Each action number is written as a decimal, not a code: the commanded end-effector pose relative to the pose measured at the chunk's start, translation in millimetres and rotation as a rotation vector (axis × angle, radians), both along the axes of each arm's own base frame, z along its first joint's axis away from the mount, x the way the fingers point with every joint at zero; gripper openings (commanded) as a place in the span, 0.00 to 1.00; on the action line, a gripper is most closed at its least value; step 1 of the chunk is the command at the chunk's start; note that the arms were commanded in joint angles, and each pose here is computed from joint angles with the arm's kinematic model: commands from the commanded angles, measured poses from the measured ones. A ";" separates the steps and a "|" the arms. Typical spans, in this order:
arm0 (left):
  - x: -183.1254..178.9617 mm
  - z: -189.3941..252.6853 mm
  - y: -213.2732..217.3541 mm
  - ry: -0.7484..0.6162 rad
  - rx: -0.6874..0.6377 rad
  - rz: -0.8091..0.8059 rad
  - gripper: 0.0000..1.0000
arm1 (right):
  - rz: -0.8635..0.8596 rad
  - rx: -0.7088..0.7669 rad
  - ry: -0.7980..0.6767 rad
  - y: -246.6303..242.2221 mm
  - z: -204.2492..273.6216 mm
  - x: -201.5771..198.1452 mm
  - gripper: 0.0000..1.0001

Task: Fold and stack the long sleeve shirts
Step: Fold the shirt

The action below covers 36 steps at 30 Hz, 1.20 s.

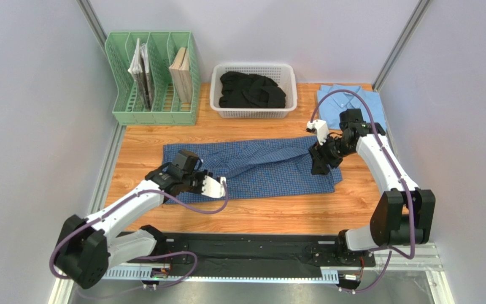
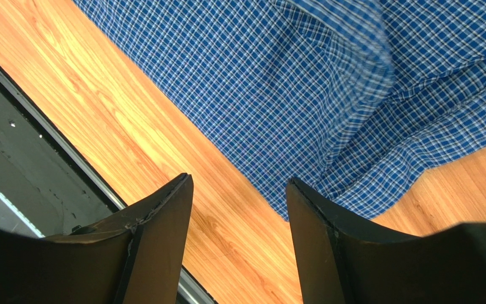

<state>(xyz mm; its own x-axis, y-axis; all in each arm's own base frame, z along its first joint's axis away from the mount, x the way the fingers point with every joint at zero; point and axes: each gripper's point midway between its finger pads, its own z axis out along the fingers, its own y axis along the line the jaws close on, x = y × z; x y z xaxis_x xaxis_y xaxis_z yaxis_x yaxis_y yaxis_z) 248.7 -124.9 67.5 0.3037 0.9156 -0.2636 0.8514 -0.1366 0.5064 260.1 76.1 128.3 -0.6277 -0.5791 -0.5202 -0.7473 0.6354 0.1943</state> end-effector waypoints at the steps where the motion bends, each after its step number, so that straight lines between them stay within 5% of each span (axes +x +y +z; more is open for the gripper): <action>1: -30.0 30.9 -5.2 0.045 -0.094 -0.057 0.39 | -0.020 0.018 -0.010 2.6 17.2 14.4 0.61; 5: -82.1 53.6 -5.9 0.115 -0.224 -0.103 0.63 | -0.043 0.023 -0.047 4.7 27.5 34.8 0.61; 7: -80.9 63.8 -3.9 0.128 -0.279 0.011 0.75 | -0.045 0.025 -0.066 8.8 29.9 48.4 0.61; 12: -61.3 67.0 -13.2 0.393 -0.327 0.260 0.63 | -0.085 -0.010 -0.071 17.4 16.2 75.0 0.61; 17: -32.2 53.7 -22.6 0.733 -0.368 0.514 0.62 | -0.147 -0.049 -0.051 13.8 2.2 95.2 0.59; 20: -24.0 46.1 -29.1 0.817 -0.357 0.585 0.60 | -0.162 -0.058 -0.046 12.4 -5.6 100.3 0.59; 27: -6.0 6.7 -19.5 0.840 -0.255 0.718 0.55 | -0.176 -0.054 -0.014 13.3 -15.6 92.6 0.58; 36: 4.4 -28.2 -12.9 0.865 -0.171 0.795 0.60 | -0.172 -0.080 -0.027 6.9 -13.1 80.2 0.58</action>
<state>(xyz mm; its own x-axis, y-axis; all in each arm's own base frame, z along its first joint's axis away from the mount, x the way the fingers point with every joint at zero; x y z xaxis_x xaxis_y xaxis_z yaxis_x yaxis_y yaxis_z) 236.3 -133.9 37.3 -0.6564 0.7214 -0.2207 0.7438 0.5699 -0.3493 338.2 85.3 97.1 -0.7335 -0.5124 -0.4465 -0.6309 0.7578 0.1668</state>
